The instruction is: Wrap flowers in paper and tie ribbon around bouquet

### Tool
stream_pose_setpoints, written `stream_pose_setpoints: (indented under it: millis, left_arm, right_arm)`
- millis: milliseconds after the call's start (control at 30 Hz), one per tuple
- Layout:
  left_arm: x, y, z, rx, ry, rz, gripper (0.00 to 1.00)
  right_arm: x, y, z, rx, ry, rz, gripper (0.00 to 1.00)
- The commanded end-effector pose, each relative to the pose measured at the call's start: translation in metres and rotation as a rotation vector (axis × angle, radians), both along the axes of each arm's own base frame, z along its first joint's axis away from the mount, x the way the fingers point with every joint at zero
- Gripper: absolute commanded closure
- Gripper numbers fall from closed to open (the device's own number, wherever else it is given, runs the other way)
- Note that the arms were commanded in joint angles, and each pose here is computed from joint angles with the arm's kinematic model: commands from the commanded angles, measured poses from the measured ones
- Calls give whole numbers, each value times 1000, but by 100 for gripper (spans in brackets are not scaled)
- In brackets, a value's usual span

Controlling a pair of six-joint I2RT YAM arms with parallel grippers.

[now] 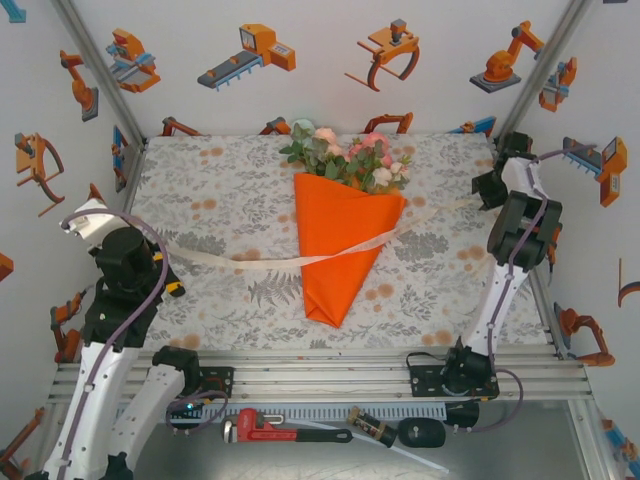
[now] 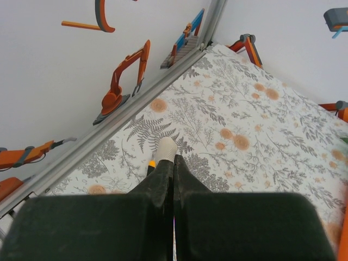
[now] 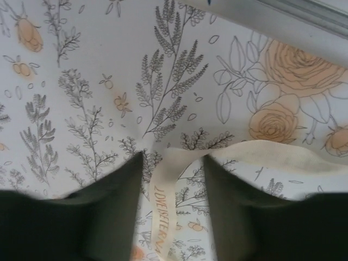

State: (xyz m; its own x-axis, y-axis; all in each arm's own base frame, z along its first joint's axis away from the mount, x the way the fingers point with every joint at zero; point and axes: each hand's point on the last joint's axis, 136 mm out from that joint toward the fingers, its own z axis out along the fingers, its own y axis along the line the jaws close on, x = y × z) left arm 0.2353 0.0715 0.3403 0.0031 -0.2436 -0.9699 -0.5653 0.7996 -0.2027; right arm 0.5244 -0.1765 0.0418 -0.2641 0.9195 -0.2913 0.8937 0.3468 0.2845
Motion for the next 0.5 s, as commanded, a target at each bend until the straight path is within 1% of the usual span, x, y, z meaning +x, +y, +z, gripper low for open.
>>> stream_pose_setpoints:
  millis: [0, 33, 100, 133, 167, 200, 300, 467]
  left_arm:
    - [1, 2, -1, -15, -9, 9, 100]
    - [0, 3, -1, -18, -10, 17, 100]
    - [-3, 7, 0, -31, -14, 39, 100]
    - [-6, 11, 1, -45, -22, 54, 100]
    - [-9, 14, 2, -59, -29, 71, 100]
    - [-14, 17, 3, -77, -39, 91, 100]
    - [-31, 28, 10, -133, -87, 152, 100]
    - [-66, 39, 34, -199, -210, 198, 100]
  right_arm:
    - [3, 4, -3, 13, -15, 23, 88]
    - [4, 5, 7, -9, -30, 39, 99]
    - [5, 6, 40, -84, -74, 78, 100]
    - [2, 8, 64, -128, -109, 90, 100]
    - [-2, 9, 78, -159, -128, 94, 100]
    - [-10, 10, 104, -193, -173, 83, 100]
    - [-49, 19, 157, -237, -319, 33, 100]
    - [-148, 36, 216, -318, -471, -39, 100]
